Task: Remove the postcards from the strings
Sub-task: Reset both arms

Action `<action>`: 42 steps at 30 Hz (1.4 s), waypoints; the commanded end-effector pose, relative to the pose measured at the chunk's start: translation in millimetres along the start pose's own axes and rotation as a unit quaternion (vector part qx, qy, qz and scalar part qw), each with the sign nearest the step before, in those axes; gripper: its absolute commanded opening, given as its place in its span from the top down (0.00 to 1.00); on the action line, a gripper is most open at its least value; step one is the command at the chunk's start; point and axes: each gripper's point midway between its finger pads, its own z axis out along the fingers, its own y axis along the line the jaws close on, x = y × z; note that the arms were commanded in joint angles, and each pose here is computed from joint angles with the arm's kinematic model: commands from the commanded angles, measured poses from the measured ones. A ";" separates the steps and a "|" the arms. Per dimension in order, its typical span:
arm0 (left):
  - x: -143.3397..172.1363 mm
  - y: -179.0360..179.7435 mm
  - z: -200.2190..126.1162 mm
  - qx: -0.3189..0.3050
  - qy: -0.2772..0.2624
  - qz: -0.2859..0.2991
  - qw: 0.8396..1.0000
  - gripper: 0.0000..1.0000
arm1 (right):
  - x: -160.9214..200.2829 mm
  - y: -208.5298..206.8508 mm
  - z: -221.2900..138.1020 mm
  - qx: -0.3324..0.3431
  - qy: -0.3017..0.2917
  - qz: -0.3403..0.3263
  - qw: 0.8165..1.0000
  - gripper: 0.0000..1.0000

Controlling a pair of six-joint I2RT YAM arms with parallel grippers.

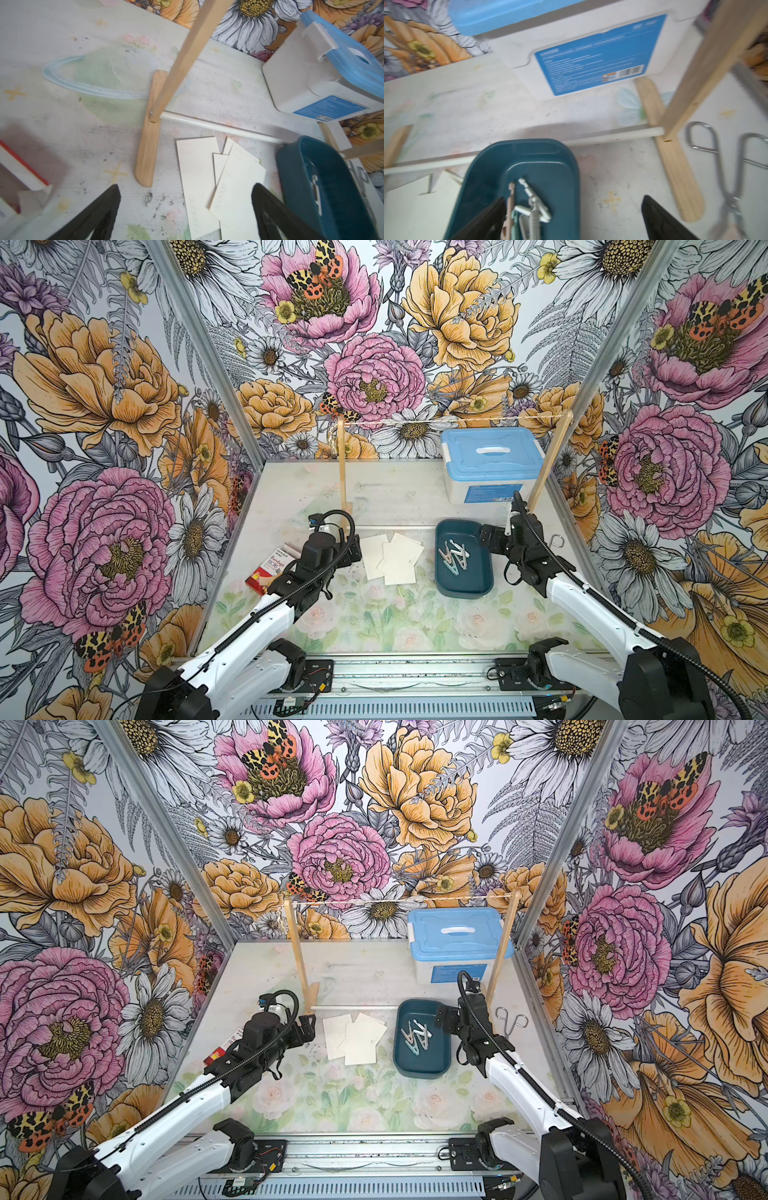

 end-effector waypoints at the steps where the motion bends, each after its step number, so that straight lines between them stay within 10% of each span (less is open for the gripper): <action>1: -23.1 27.4 0.5 -0.067 -0.038 0.050 0.996 0.01 | -34.4 -43.6 -14.5 0.130 -0.078 -0.032 0.988 0.01; 18: -80.3 111.7 49.8 -0.189 -0.187 0.102 0.958 0.01 | -41.0 -83.7 12.1 0.193 -0.255 -0.061 0.946 0.01; 26: -74.7 122.3 61.8 -0.156 -0.240 0.100 0.953 0.01 | -28.2 -62.5 38.4 0.088 -0.257 -0.080 0.959 0.01; 42: -68.5 117.7 77.7 -0.153 -0.223 0.119 0.956 0.01 | -30.5 -72.8 63.0 0.108 -0.207 -0.065 0.970 0.01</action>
